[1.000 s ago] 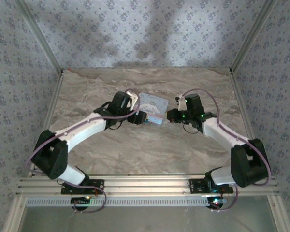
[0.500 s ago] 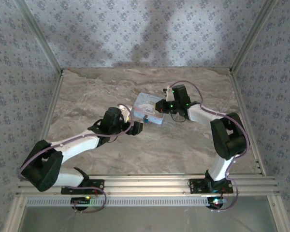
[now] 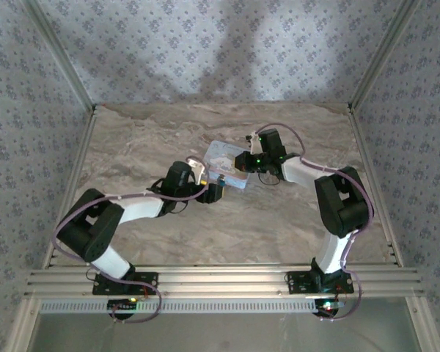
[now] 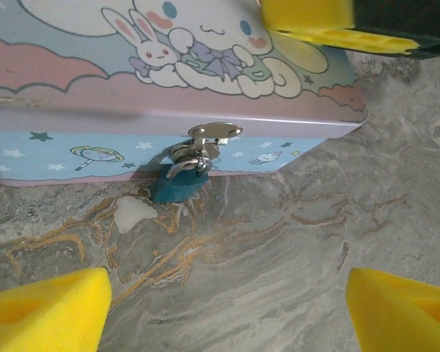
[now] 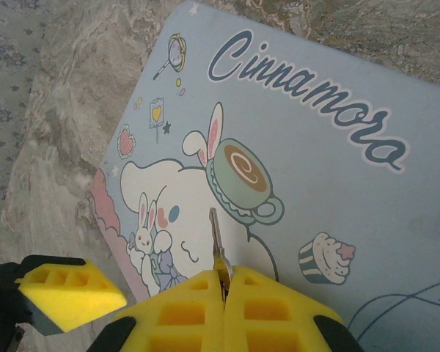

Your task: Unlock the padlock with the key

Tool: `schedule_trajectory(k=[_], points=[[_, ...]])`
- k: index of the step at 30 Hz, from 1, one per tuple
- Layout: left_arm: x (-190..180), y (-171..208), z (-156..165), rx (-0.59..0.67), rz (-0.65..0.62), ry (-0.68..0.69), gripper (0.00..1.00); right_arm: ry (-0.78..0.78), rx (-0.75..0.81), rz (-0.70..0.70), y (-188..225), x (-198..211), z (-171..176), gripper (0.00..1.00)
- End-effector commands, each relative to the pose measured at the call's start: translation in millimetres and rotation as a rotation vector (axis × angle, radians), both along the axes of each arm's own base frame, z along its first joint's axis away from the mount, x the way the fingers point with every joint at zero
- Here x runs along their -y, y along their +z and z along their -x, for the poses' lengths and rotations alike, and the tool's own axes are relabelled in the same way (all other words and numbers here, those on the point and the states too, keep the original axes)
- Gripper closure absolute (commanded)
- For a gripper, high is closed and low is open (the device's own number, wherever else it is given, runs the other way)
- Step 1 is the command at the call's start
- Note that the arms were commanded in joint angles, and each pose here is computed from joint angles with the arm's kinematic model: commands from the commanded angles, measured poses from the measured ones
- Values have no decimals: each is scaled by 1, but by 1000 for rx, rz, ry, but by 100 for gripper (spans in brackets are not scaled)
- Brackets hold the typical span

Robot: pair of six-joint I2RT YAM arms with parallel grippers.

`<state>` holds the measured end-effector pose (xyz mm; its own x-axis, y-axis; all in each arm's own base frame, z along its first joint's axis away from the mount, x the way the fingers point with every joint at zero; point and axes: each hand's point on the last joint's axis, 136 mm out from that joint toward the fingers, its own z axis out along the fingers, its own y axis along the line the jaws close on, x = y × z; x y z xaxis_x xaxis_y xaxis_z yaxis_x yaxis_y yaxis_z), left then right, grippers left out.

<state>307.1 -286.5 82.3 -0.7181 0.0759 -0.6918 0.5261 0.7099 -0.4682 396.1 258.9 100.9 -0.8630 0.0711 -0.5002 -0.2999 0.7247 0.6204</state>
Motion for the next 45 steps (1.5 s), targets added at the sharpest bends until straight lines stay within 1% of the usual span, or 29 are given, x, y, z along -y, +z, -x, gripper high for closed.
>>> schedule_trajectory(k=[1,7,16,28,32,40,45], points=[[13,19,-14,49,70,-19,20,-11,-118,57,-32,7,25,99],[14,11,-21,53,69,-20,23,-4,-145,60,-40,1,38,99],[21,-4,-27,64,61,-68,33,0,-144,64,-40,-3,40,99],[23,-18,-39,74,52,-56,35,1,-144,64,-38,-3,41,98],[26,-20,-39,61,66,-60,40,2,-144,65,-37,-3,41,98],[26,-27,-38,34,83,-46,43,4,-142,66,-37,-4,41,98],[28,-28,-37,27,97,-43,47,4,-142,66,-36,-5,41,97]])
